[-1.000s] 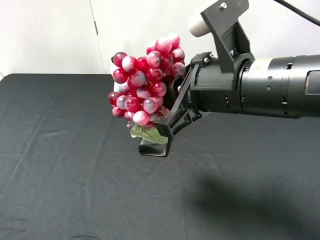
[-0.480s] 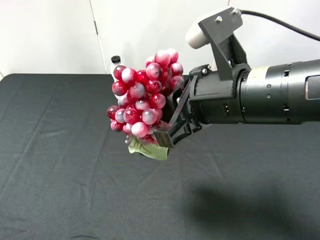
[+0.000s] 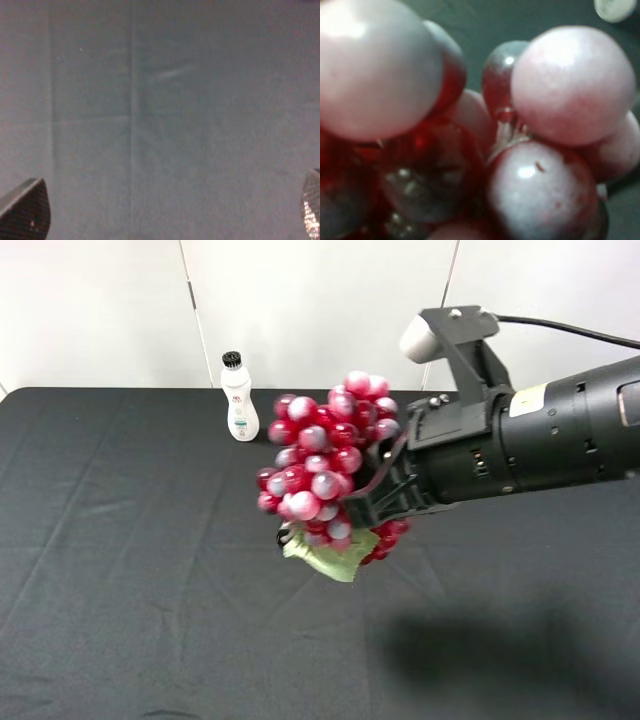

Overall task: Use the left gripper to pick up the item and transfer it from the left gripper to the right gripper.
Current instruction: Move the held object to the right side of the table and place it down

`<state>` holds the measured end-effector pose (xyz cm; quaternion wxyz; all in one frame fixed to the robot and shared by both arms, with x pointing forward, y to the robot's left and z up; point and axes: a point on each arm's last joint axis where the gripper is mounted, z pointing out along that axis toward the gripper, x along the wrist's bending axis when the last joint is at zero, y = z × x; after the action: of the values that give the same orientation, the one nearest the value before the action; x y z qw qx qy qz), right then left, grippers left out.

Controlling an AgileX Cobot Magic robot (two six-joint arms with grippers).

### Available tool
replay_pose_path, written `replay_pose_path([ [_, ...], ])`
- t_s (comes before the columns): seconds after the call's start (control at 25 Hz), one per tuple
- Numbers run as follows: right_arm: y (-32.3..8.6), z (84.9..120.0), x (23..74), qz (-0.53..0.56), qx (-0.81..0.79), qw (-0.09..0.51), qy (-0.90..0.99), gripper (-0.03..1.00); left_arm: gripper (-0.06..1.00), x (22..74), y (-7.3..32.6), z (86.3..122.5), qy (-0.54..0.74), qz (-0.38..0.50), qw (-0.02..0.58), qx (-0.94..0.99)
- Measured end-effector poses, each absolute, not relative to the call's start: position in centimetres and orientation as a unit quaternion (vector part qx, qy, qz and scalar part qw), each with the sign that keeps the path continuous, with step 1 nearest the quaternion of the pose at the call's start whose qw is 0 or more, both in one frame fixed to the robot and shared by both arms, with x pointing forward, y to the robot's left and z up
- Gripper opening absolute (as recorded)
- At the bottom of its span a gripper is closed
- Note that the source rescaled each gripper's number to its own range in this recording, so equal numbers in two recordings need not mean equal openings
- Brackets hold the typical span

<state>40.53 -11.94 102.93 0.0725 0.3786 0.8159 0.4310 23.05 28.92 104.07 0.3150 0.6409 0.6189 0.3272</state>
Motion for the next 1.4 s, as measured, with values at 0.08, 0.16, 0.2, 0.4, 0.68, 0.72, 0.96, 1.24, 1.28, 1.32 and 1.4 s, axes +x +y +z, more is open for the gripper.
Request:
replay_pose_path([
  [0.08, -12.9, 102.7, 41.3, 0.418, 0.4, 0.074, 0.812, 0.0, 1.0, 22.8, 28.9, 104.0, 0.618, 0.333, 0.318, 0.637],
  [0.16, -13.9, 102.6, 41.9, 0.405, 0.419, 0.074, 0.81, 0.0, 1.0, 22.8, 28.9, 104.0, 0.618, 0.334, 0.318, 0.637],
  [0.2, -14.5, 102.6, 42.4, 0.399, 0.43, 0.077, 0.806, 0.0, 1.0, 22.8, 28.9, 104.0, 0.617, 0.335, 0.318, 0.637],
  [0.4, -17.1, 103.4, 44.3, 0.362, 0.465, 0.102, 0.802, 0.0, 1.0, 22.8, 28.9, 104.0, 0.617, 0.335, 0.319, 0.637],
  [0.68, -21.5, 104.5, 47.1, 0.276, 0.529, 0.135, 0.791, 0.0, 1.0, 22.8, 28.9, 104.0, 0.617, 0.335, 0.318, 0.637],
  [0.72, -21.8, 104.5, 47.6, 0.262, 0.535, 0.131, 0.793, 0.0, 1.0, 22.8, 28.9, 104.0, 0.617, 0.335, 0.318, 0.637],
  [0.96, -22.9, 102.7, 50.5, 0.195, 0.565, 0.095, 0.796, 0.0, 1.0, 22.8, 28.9, 104.0, 0.617, 0.335, 0.318, 0.637],
  [1.24, -22.3, 98.9, 53.3, 0.141, 0.574, 0.047, 0.805, 0.0, 1.0, 22.8, 28.9, 104.0, 0.616, 0.335, 0.318, 0.637],
  [1.28, -22.3, 98.3, 53.5, 0.134, 0.575, 0.041, 0.806, 0.0, 1.0, 22.8, 28.9, 104.0, 0.616, 0.335, 0.318, 0.637],
  [1.32, -22.3, 97.5, 53.7, 0.122, 0.577, 0.031, 0.807, 0.0, 1.0, 22.8, 28.9, 104.0, 0.616, 0.335, 0.318, 0.637],
  [1.4, -22.2, 95.9, 53.9, 0.099, 0.579, 0.01, 0.809, 0.0, 1.0, 22.8, 28.9, 104.0, 0.616, 0.335, 0.318, 0.637],
])
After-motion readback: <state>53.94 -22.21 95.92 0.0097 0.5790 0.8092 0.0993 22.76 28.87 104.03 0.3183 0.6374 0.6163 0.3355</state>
